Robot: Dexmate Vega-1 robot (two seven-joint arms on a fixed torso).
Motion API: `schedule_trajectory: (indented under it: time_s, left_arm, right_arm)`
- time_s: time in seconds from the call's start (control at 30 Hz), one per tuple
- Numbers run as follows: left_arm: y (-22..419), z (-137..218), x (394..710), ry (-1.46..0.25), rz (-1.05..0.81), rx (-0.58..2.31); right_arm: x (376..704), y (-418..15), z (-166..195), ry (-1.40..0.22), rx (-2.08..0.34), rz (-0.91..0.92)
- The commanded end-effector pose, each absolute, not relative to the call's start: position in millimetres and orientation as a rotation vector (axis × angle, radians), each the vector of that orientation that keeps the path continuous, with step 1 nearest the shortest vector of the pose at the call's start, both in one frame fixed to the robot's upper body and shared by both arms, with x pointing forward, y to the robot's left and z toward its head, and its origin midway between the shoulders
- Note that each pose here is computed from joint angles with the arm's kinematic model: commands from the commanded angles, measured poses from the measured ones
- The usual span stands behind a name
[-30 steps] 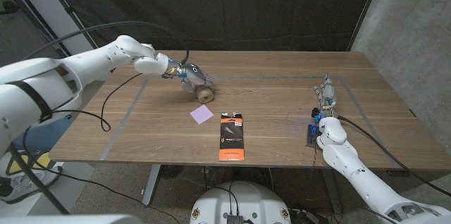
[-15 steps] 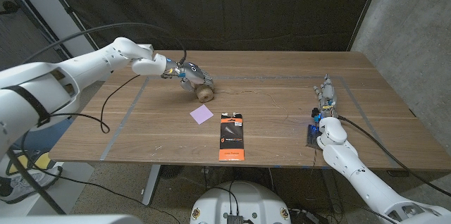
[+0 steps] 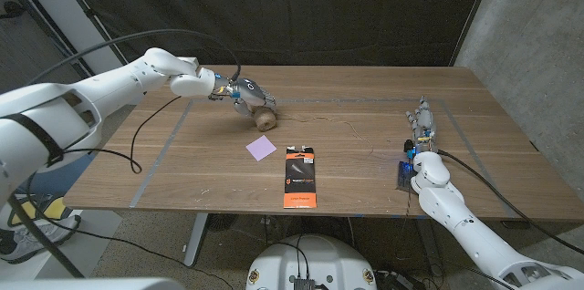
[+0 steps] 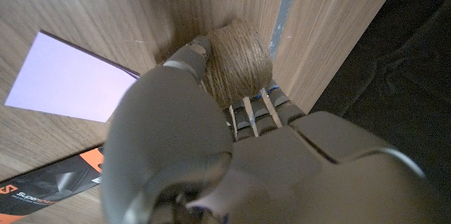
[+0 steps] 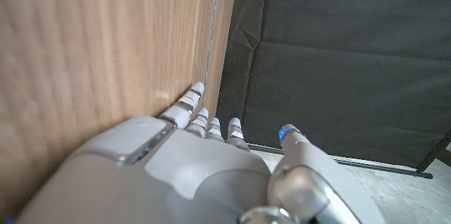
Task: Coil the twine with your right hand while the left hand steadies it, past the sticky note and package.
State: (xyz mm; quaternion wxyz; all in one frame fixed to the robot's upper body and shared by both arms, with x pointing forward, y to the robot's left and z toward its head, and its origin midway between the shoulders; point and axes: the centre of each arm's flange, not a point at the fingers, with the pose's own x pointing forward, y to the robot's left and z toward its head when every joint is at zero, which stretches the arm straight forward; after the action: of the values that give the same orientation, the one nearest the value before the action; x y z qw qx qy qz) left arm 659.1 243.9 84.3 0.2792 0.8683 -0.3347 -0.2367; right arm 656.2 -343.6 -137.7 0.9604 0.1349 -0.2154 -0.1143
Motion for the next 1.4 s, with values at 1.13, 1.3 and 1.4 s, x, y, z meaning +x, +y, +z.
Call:
schedule_trajectory:
  time_s: [1.13,1.3,1.4]
  left_arm:
    - [224,101,648,-0.838,-0.612,2.155]
    - [221,103,646,-0.842,-0.602,2.128]
    - [220,104,646,-0.841,-0.600,2.120]
  right_arm:
    - [645,-358,-126,-0.439,0.239,-0.217]
    - [645,-360,-123,-0.443,0.232,-0.216]
    - [644,-361,-122,-0.444,0.229,-0.216]
